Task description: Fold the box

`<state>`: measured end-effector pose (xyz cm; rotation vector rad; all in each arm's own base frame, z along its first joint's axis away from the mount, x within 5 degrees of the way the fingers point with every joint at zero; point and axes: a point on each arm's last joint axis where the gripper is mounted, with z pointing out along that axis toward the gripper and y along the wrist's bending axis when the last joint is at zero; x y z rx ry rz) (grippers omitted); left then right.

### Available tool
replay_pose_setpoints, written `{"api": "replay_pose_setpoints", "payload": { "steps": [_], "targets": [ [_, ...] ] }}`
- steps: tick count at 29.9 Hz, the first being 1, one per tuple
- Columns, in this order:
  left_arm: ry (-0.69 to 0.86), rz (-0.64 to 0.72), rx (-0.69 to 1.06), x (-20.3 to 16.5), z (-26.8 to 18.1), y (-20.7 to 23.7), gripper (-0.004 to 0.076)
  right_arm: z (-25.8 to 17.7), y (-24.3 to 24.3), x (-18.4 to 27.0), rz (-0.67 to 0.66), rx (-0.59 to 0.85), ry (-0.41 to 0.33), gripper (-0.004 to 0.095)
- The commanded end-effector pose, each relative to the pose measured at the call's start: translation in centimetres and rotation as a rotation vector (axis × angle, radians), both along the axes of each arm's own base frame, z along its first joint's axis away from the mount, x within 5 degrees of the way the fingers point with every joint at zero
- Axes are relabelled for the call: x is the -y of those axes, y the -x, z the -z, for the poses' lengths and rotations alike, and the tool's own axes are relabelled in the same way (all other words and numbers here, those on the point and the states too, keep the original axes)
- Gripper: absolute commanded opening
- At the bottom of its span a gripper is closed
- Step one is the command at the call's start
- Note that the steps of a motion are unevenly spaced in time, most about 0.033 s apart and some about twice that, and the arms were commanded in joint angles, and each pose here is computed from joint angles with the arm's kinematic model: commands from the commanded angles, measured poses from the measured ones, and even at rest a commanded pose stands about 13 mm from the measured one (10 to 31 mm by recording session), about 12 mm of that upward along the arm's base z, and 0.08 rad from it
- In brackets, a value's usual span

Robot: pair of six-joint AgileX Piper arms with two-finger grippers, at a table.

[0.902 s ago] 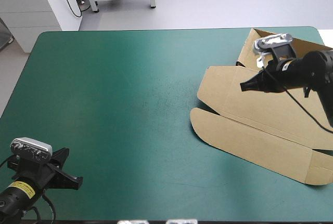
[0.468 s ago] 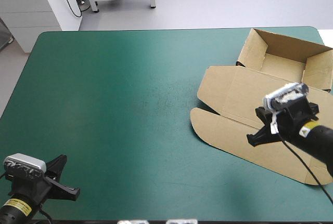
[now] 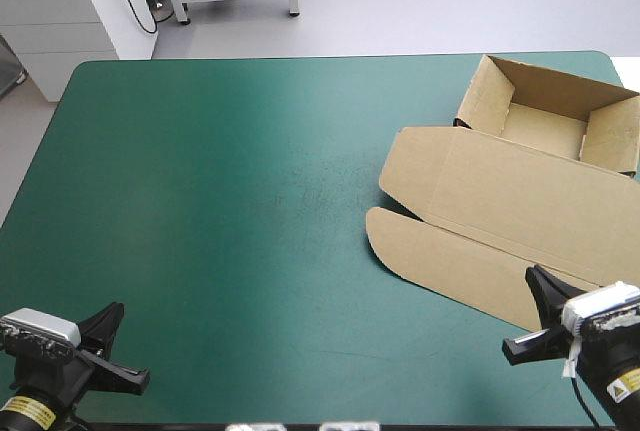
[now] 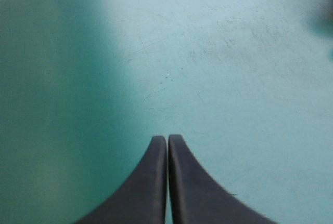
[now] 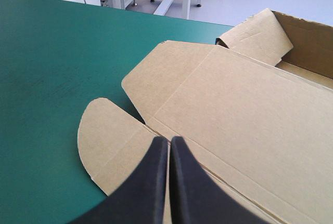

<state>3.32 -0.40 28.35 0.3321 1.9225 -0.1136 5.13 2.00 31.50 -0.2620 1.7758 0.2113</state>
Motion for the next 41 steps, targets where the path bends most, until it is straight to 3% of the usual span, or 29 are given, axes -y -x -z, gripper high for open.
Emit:
{"api": "replay_pose_setpoints", "payload": {
  "steps": [1,23,41],
  "targets": [
    [0.036,0.012,0.07,0.1,-0.7,0.1,-0.0008,-0.3,0.7,0.7,0.071,0.095,-0.039,0.0],
    [0.056,0.006,0.073,-0.1,-0.4,0.6,-0.0008,2.6,1.4,1.3,0.118,-0.057,-0.002,-0.0002],
    [0.054,0.005,0.074,-0.1,-0.4,0.6,-0.0008,2.6,1.4,1.3,0.119,-0.057,0.0,-0.0002]
  ]
}}
